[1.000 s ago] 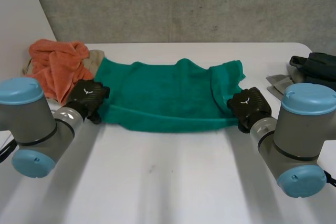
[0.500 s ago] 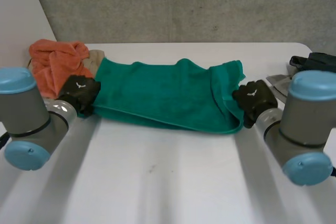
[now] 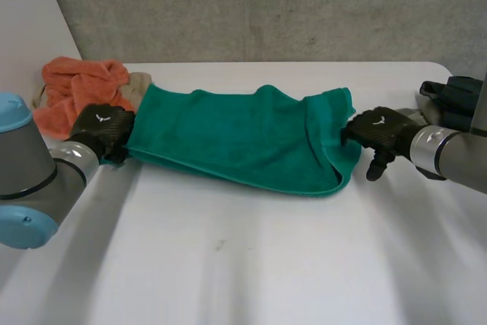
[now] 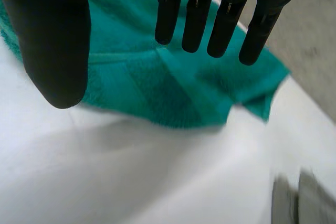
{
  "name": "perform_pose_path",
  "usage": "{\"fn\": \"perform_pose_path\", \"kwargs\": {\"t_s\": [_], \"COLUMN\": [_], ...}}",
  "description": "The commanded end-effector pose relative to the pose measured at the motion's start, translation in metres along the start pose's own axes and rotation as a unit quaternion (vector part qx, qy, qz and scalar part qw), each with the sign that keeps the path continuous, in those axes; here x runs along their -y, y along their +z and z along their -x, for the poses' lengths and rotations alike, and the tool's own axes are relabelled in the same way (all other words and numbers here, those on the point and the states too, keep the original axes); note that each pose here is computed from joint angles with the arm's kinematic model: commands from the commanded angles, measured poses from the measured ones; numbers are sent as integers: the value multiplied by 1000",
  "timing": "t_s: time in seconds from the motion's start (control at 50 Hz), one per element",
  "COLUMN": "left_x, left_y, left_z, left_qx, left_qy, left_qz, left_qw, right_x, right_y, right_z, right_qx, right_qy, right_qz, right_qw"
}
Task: Fold the laundry.
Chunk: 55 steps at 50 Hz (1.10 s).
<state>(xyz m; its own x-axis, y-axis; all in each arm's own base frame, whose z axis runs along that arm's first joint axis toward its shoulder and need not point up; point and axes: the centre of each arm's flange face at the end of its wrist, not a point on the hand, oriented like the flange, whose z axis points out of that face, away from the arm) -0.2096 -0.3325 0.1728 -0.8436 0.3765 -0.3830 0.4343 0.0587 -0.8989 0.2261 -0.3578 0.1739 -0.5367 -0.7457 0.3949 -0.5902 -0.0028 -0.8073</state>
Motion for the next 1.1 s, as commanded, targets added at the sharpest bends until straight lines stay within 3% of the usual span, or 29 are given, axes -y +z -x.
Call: {"fn": "perform_pose_path", "kwargs": {"t_s": [0.02, 0.28, 0.54, 0.62, 0.74, 0.8, 0.84, 0.9, 0.94, 1.0, 1.06, 1.1], "left_x": [5, 8, 6, 4, 2, 3, 3, -2, -10, -15, -16, -14], "left_y": [-1, -1, -3, -8, -35, -59, -72, -101, -119, -133, -127, -113], "left_z": [3, 8, 14, 14, 16, 15, 13, 4, -5, -11, -12, -12], "left_qx": [4, 11, 15, 12, -9, -31, -46, -101, -153, -201, -204, -184], "left_qy": [-6, -13, -17, -23, -28, -14, -4, 31, 64, 103, 130, 143], "left_qz": [-7, -10, -2, 12, 68, 110, 134, 197, 246, 277, 263, 234], "left_qw": [1000, 1000, 1000, 1000, 997, 993, 990, 975, 955, 934, 934, 944], "right_x": [8, 4, -6, -7, 0, -2, -5, -17, -19, -18, -21, -23], "right_y": [20, 69, 73, 54, -19, -52, -70, -103, -121, -123, -113, -101], "right_z": [2, 13, 12, 2, -21, -16, -10, 2, 6, 5, 0, -1], "right_qx": [0, 0, -25, -41, -51, -23, 3, 82, 119, 111, 74, 59], "right_qy": [-69, -86, -111, -81, -27, -13, -13, -26, -38, -46, -48, -56], "right_qz": [-55, -39, 20, 53, 133, 183, 219, 307, 344, 341, 324, 312], "right_qw": [996, 996, 993, 994, 989, 983, 976, 948, 931, 932, 942, 947]}}
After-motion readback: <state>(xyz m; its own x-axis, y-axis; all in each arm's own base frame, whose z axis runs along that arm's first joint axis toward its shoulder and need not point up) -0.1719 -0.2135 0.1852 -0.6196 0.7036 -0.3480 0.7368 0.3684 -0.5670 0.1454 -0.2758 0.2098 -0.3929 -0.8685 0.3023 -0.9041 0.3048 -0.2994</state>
